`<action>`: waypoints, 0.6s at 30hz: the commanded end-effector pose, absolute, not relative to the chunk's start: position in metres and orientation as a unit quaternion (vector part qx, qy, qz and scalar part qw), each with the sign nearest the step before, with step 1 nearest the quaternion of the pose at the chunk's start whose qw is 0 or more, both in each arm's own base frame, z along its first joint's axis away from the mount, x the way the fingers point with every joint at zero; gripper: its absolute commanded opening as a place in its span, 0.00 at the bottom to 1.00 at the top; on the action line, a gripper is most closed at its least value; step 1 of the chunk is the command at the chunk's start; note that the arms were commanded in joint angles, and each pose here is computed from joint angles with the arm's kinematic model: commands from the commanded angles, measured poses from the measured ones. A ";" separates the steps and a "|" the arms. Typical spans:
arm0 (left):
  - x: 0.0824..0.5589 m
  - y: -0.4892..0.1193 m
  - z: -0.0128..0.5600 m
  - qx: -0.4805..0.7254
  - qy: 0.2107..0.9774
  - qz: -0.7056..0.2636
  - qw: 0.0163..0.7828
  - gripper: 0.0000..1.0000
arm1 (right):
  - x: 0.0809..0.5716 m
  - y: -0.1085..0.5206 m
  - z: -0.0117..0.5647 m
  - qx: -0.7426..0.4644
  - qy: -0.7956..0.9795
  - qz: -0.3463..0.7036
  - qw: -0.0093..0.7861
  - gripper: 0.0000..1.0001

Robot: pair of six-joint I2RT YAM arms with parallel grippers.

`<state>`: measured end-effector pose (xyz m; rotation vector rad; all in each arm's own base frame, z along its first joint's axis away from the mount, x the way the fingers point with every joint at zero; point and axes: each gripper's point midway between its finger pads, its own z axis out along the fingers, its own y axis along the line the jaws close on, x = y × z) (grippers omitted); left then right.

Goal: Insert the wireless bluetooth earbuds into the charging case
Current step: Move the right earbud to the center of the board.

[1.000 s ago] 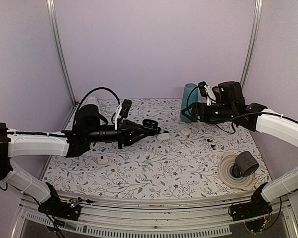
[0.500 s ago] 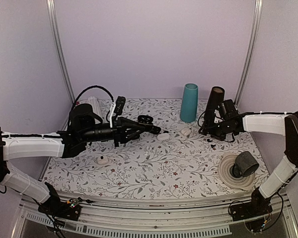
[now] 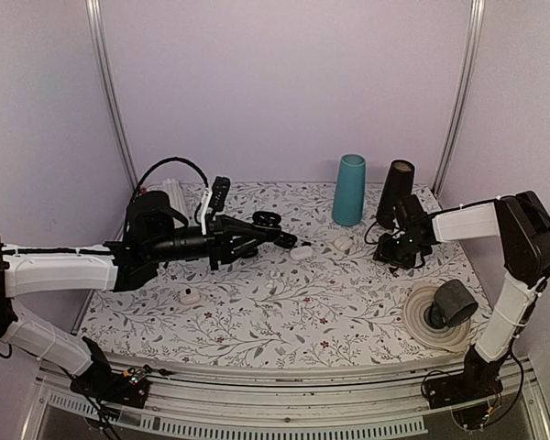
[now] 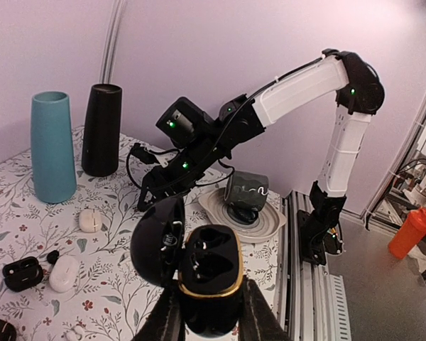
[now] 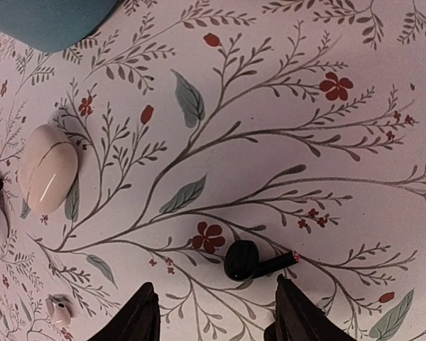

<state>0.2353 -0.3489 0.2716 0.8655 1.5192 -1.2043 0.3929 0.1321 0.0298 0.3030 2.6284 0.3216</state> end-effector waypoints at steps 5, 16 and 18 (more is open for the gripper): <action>0.239 -0.344 0.276 0.351 0.622 -0.495 0.496 0.00 | 0.405 0.127 0.020 0.104 0.962 0.088 0.237 0.52; 0.239 -0.346 0.275 0.353 0.622 -0.497 0.491 0.00 | 0.374 0.108 0.012 0.122 0.966 0.040 0.226 0.54; 0.239 -0.347 0.275 0.353 0.622 -0.498 0.491 0.00 | 0.370 0.109 0.010 0.122 0.967 0.047 0.220 0.53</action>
